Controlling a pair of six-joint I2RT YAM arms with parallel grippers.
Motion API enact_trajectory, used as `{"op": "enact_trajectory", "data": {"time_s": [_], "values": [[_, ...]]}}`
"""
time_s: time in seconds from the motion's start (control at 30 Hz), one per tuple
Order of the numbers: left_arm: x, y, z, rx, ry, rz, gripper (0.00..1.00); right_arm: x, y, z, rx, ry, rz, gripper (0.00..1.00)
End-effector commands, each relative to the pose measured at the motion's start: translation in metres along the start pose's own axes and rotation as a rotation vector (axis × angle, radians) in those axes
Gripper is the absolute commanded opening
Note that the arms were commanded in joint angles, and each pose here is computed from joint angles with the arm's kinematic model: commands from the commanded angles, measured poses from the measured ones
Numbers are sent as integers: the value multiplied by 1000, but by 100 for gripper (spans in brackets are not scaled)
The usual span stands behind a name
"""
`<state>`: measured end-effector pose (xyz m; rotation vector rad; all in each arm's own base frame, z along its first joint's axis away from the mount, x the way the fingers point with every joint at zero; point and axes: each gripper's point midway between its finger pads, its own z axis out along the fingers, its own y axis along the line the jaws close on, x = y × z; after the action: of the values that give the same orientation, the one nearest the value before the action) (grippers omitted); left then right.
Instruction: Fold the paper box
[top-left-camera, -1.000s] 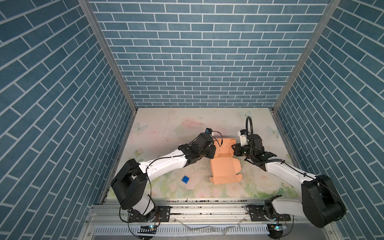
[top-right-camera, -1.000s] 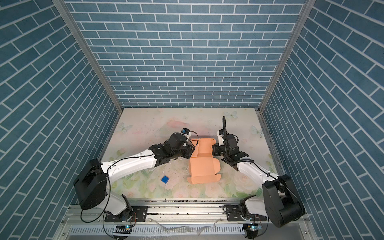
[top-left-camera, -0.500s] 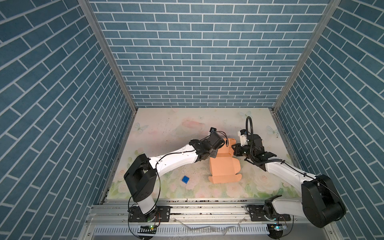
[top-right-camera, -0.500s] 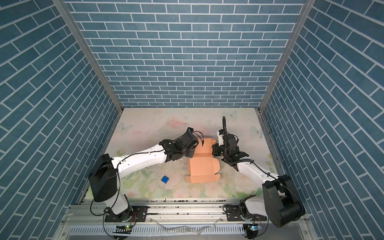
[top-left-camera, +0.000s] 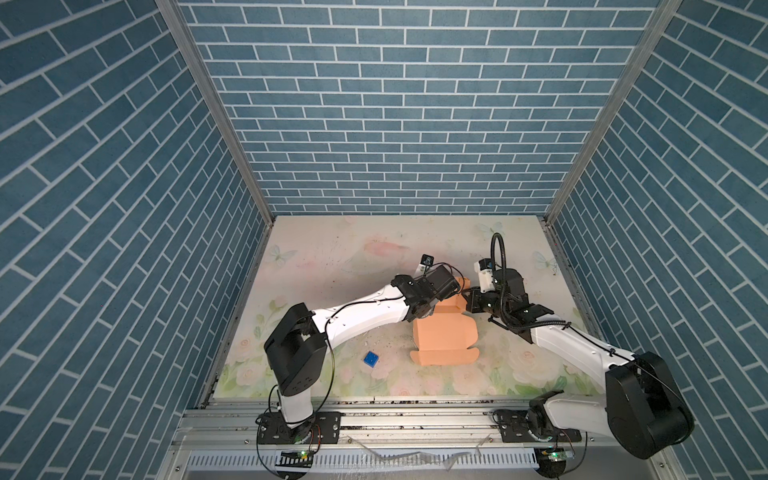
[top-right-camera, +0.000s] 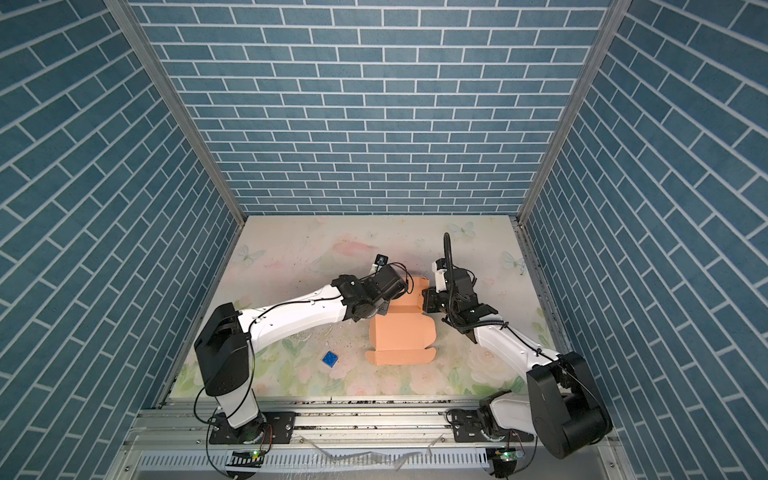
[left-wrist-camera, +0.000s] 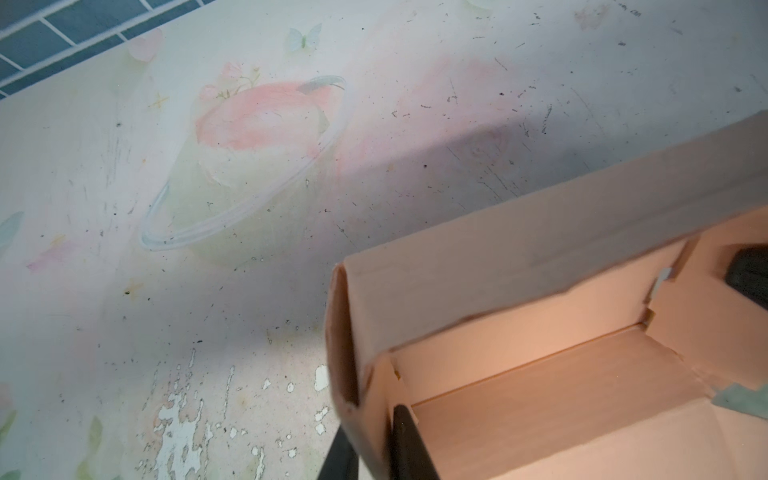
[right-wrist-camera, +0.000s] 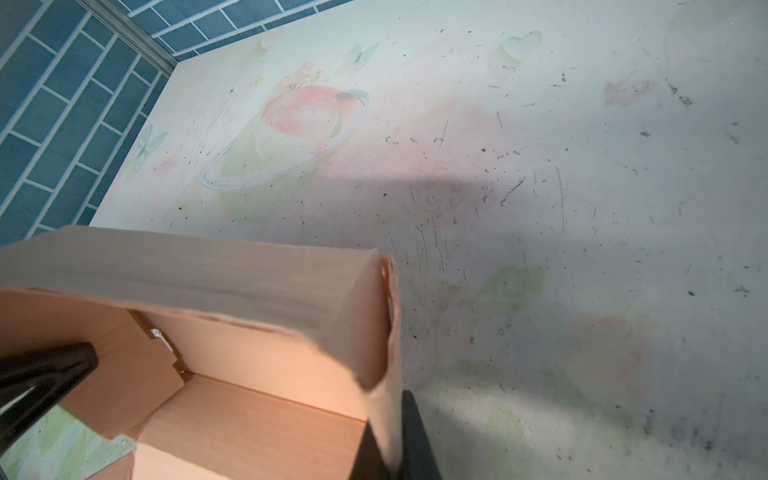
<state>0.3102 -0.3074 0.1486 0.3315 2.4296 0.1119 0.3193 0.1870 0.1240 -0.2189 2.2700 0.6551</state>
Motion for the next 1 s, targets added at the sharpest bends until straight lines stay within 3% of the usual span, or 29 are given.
{"op": "enact_trajectory", "data": {"time_s": [0.0,0.33,0.53,0.97], "values": [[5,17,-3,-139,15,58,18,-11,4,-7,-4,-36,-15,0],[-5,22,-8,-343,-15,174,15,-11,2,-6,6,-36,-10,0],[-7,19,-2,-398,-38,184,15,-10,-1,-5,19,-34,-7,0],[1,-8,4,-211,-61,43,20,-8,-2,-3,23,-27,-6,0]]}}
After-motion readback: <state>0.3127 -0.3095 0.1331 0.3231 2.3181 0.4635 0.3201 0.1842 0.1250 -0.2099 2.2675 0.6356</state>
